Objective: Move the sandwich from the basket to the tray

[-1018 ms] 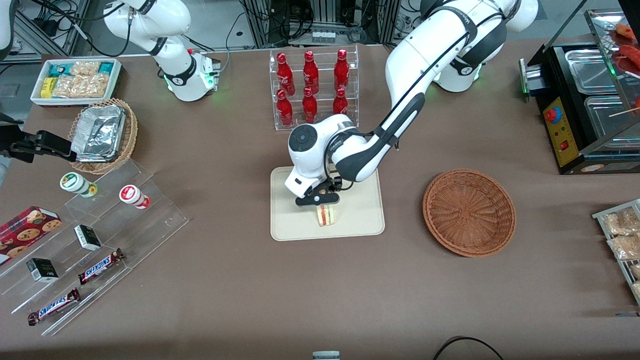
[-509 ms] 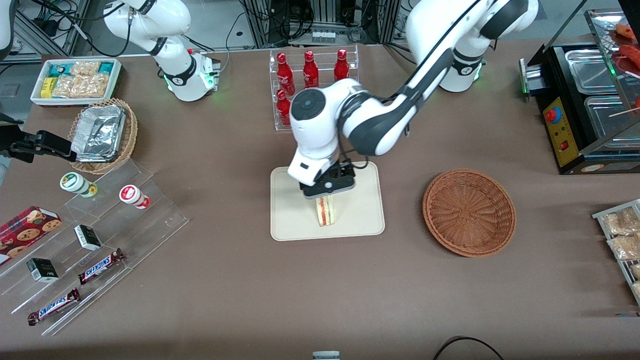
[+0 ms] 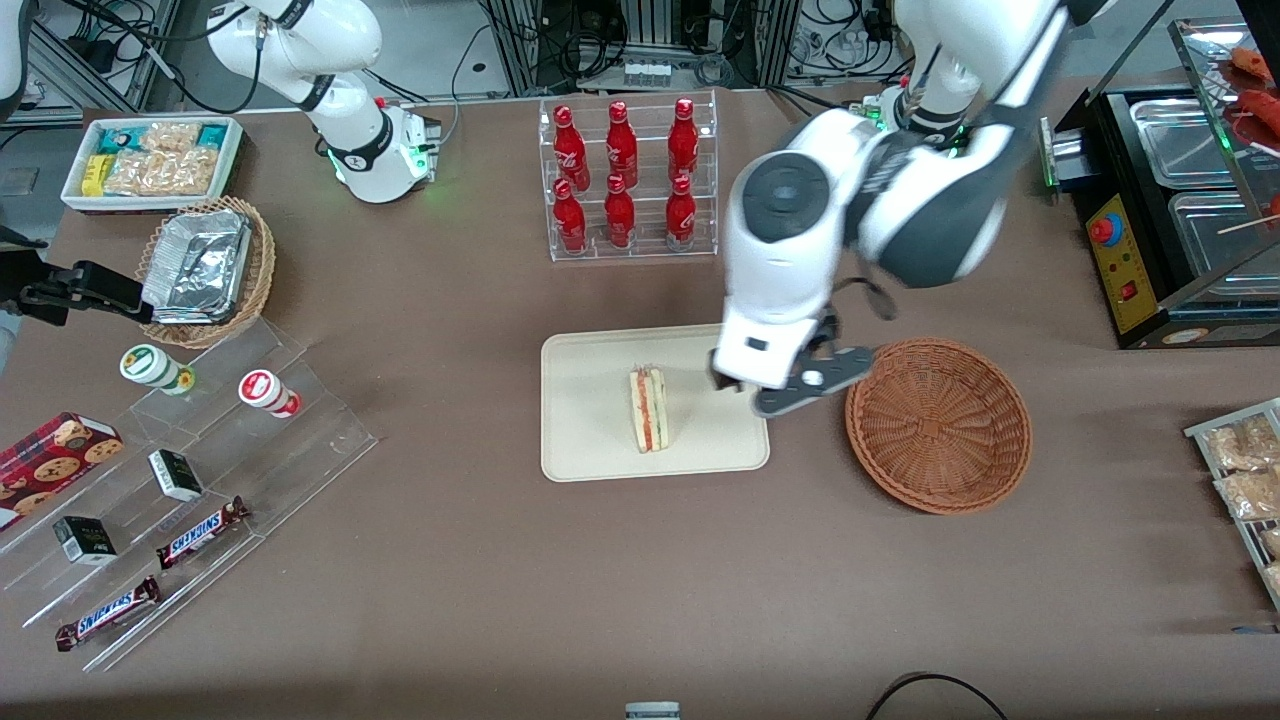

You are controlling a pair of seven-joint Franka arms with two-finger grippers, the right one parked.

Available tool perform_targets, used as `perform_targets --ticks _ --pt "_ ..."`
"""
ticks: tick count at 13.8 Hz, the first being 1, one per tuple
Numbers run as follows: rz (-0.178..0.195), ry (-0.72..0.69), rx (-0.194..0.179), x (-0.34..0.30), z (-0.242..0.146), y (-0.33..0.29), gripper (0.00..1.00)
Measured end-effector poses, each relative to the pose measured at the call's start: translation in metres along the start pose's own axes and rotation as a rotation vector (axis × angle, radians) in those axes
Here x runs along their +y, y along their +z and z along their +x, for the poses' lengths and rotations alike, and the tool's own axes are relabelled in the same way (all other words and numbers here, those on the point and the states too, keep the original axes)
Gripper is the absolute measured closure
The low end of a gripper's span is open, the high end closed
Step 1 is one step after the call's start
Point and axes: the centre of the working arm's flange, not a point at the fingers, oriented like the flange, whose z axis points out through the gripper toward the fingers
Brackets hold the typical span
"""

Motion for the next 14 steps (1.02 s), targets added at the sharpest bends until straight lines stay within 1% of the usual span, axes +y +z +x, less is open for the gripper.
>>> perform_targets --ticks 2,3,6,8,11,14 --pt "0.017 0.068 -0.034 -0.048 0.025 -0.015 0.00" --pt "0.016 0.100 -0.045 -0.067 0.033 -0.021 0.00" --pt "-0.006 0.195 -0.078 -0.124 0.050 -0.029 0.00" --pt "-0.037 0.239 -0.095 -0.169 0.063 -0.034 0.00" --pt "-0.068 0.308 -0.094 -0.232 0.079 -0.042 0.00" --pt "-0.123 0.320 -0.112 -0.264 0.092 -0.039 0.00"
